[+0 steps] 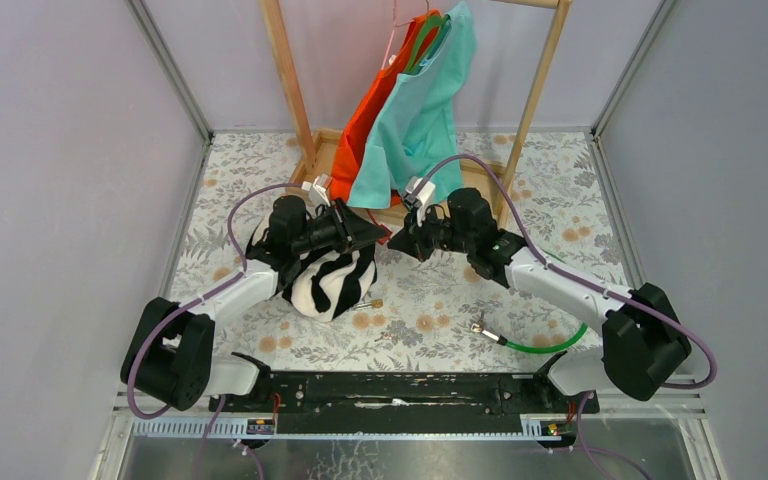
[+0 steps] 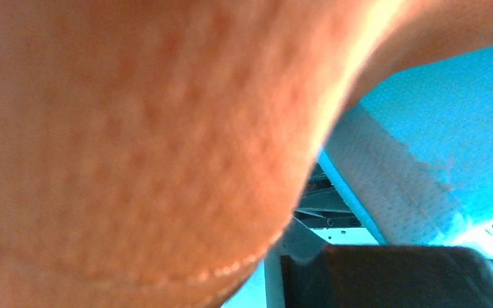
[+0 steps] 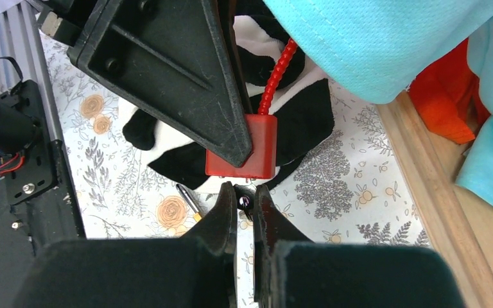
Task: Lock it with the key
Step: Remove the key from the lock, then place the key at the center of the board.
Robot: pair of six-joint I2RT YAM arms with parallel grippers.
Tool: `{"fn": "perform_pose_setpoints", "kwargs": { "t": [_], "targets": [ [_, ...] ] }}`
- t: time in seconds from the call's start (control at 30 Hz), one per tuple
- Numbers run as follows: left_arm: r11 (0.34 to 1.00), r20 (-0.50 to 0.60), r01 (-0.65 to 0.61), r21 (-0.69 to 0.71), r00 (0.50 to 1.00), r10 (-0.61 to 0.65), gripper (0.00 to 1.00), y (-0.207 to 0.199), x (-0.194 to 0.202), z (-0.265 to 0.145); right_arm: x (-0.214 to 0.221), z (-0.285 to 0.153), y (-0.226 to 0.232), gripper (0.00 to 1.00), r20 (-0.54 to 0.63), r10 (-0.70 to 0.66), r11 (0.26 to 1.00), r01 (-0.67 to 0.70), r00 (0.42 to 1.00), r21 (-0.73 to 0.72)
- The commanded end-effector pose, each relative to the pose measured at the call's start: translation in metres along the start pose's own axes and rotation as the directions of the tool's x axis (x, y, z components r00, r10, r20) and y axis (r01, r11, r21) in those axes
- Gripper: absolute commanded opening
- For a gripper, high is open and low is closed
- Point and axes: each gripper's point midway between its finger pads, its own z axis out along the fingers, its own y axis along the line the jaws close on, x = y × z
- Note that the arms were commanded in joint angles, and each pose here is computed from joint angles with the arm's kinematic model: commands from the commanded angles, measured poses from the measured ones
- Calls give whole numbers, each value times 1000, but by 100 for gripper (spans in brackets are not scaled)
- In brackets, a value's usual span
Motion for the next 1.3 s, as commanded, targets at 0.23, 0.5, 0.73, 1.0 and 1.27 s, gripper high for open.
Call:
{"fn": "perform_pose_setpoints", "kwargs": {
  "t": [0.23,0.5,0.73,1.0,1.27],
  "targets": [
    [994,207,23,-103,978,-1,0,19,-56,-9,30,-24,-34,0,-158,-71,967,107,985,233],
    [996,190,-22,-88,981,38,0,12,-53,-11,39,-25,-22,0,-191,-107,979,137,976,153],
    [963,126,-261,-59,956,267,0,15,-39,-11,102,-42,7,3,-373,-204,979,187,905,-82],
    [912,59,-410,1,911,409,0,28,-5,-5,162,-47,30,10,-499,-171,978,83,850,-193],
    [870,-35,-491,50,870,492,0,43,32,6,172,-39,31,24,-546,-148,982,55,825,-183]
  ]
}}
